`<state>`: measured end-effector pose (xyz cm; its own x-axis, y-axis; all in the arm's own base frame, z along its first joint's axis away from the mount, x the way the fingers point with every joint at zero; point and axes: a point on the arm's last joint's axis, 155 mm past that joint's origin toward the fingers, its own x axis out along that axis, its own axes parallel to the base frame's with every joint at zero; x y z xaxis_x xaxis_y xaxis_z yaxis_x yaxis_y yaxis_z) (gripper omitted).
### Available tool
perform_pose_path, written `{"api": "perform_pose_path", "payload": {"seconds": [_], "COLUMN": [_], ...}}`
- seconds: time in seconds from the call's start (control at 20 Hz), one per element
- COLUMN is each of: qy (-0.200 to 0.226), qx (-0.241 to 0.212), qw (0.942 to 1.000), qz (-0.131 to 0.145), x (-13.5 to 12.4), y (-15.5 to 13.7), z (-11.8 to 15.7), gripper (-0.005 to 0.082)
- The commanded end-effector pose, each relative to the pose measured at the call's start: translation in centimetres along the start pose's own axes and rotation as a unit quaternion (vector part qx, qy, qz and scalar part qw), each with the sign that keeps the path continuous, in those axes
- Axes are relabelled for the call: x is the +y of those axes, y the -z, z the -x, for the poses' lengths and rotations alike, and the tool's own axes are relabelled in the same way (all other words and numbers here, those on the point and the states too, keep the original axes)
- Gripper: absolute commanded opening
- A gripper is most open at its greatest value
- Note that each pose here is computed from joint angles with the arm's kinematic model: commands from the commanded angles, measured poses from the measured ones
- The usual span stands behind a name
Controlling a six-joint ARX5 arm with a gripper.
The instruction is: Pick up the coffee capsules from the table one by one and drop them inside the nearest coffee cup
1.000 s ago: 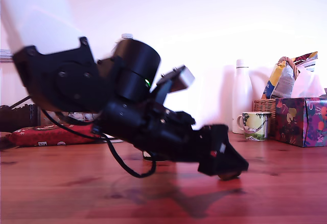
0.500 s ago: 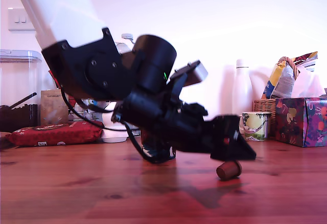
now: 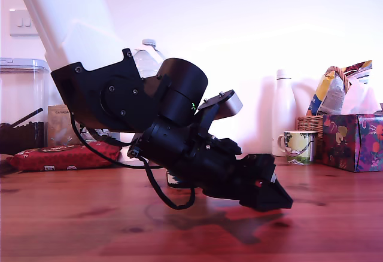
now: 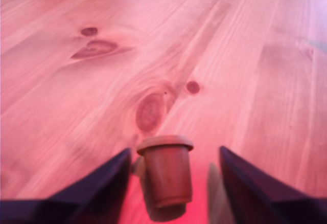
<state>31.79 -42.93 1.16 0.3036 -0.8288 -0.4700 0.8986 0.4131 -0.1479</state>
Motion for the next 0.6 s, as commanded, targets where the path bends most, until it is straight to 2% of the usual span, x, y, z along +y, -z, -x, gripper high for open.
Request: {"api": "perform_pose_path", "payload": {"seconds": [0.0,0.25,0.55], "qy": [-0.001,-0.004,-0.005], "qx": [0.009,0.009,0.001], "qw": [0.9999,0.9999,1.0000], "qz": [0.006,0.002,0.000], "x": [0.17,0.29,0.34], "y": [0.93,0.91,0.06], "z": [-0.31,-0.31,-0.01], "gripper": [0.0348,0.0228,0.0214]}}
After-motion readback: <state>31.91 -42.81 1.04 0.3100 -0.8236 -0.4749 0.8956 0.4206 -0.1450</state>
